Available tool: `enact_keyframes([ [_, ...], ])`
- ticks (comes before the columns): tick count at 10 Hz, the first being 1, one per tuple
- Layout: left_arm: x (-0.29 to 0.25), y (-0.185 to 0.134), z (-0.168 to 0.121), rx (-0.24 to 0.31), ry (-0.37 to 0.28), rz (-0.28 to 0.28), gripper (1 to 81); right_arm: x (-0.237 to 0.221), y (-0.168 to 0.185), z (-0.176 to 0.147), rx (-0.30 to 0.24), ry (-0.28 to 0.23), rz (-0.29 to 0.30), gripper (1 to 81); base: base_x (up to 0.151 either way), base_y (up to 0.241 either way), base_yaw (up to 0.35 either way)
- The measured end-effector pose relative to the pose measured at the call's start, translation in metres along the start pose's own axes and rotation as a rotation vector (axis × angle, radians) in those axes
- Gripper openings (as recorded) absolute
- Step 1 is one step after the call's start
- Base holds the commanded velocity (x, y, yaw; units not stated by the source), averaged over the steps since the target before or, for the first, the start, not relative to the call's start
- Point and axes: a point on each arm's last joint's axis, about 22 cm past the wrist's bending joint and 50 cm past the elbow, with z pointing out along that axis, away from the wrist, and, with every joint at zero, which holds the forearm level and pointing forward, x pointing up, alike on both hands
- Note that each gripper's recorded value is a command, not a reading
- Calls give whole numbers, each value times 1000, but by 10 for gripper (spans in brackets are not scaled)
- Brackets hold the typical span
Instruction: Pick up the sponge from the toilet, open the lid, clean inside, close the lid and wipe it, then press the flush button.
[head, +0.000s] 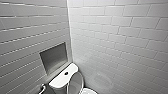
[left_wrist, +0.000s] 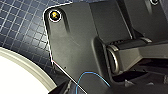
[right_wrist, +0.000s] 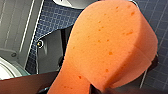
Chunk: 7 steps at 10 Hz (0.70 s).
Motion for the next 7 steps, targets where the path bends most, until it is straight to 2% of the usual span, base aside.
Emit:
enact_keyframes([
  [1,-7,0,0,3,-28,-1,811,-8,2,1,-19,-7,-20,10,0,0,0],
  [3,-7,0,0,4,-33,0,811,-20,14,4,-86,-27,-60,10,0,0,0],
  [5,-8,-1,0,4,-35,2,811,-5,36,-1,-133,2,-71,10,0,0,0],
  [7,-9,-1,0,5,-37,2,811,13,54,-8,-146,20,-74,10,0,0,0],
])
